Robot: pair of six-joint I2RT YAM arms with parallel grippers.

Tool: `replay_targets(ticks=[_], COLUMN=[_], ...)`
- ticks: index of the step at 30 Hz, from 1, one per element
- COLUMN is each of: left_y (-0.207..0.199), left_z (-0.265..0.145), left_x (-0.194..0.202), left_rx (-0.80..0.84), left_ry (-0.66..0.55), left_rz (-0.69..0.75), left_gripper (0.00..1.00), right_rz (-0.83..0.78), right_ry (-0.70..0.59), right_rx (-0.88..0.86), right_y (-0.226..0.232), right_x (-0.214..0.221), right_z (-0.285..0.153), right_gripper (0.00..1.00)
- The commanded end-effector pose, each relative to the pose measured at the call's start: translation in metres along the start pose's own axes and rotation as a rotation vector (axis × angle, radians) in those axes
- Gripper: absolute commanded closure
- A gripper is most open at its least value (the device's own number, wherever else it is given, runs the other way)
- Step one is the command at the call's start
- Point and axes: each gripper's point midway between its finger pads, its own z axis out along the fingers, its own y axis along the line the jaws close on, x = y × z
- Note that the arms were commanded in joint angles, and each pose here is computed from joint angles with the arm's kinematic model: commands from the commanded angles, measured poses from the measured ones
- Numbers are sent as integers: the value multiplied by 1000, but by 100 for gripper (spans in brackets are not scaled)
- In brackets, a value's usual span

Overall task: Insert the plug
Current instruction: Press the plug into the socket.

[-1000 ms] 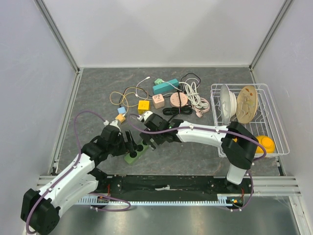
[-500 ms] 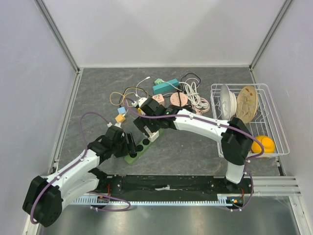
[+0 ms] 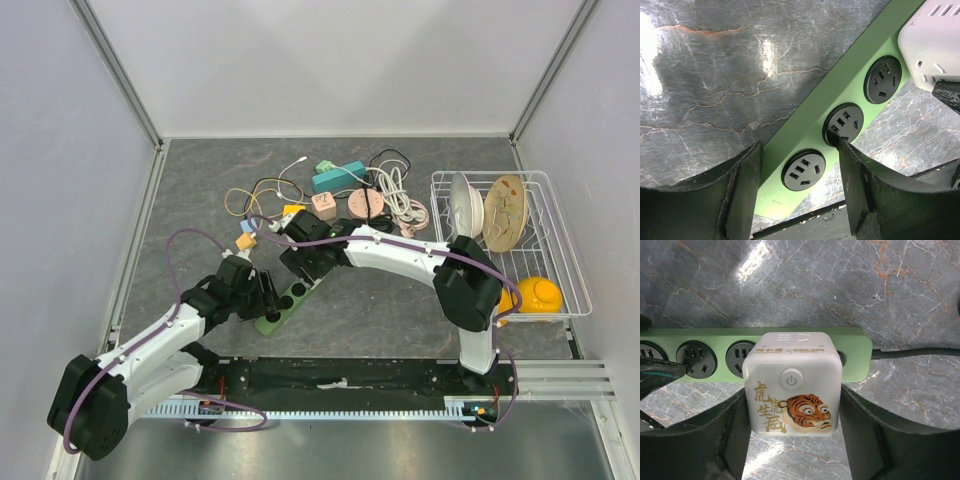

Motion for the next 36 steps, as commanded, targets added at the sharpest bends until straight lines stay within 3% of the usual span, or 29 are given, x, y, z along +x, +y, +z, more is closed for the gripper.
replay_targets(ticks=[1, 2, 4, 5, 7, 8, 9, 23, 36], left_y=[2, 1, 0, 0, -1, -2, -2, -4, -7], left_z=[4, 4, 4, 4, 4, 4, 4, 5, 5], left_x=[7, 7, 7, 8, 8, 8, 8, 10, 10], left_rx=[-5, -1, 3, 6, 10, 13, 15, 25, 38], left_ry=[23, 26, 26, 27, 28, 29, 29, 41, 41], left_rz=[-18, -18, -21, -23, -25, -27, -28, -36, -47], left_gripper=[34, 35, 36, 36, 37, 37, 37, 37, 37], right_rz=[-16, -18, -23, -25, -28, -32, -36, -105, -98], right_ry=[-17, -10, -6, 1, 9, 25, 34, 265, 380], right_rx=[2, -1, 2, -1, -6, -7, -8, -14, 9], right_y=[0, 0, -2, -2, -4, -4, -5, -6, -11], right_x=[-6, -3, 0, 5, 10, 17, 21, 114, 147], right_z=[-3, -2, -1, 2, 5, 9, 10, 49, 66], right_gripper=[34, 46, 57, 70, 83, 97, 100, 100, 100])
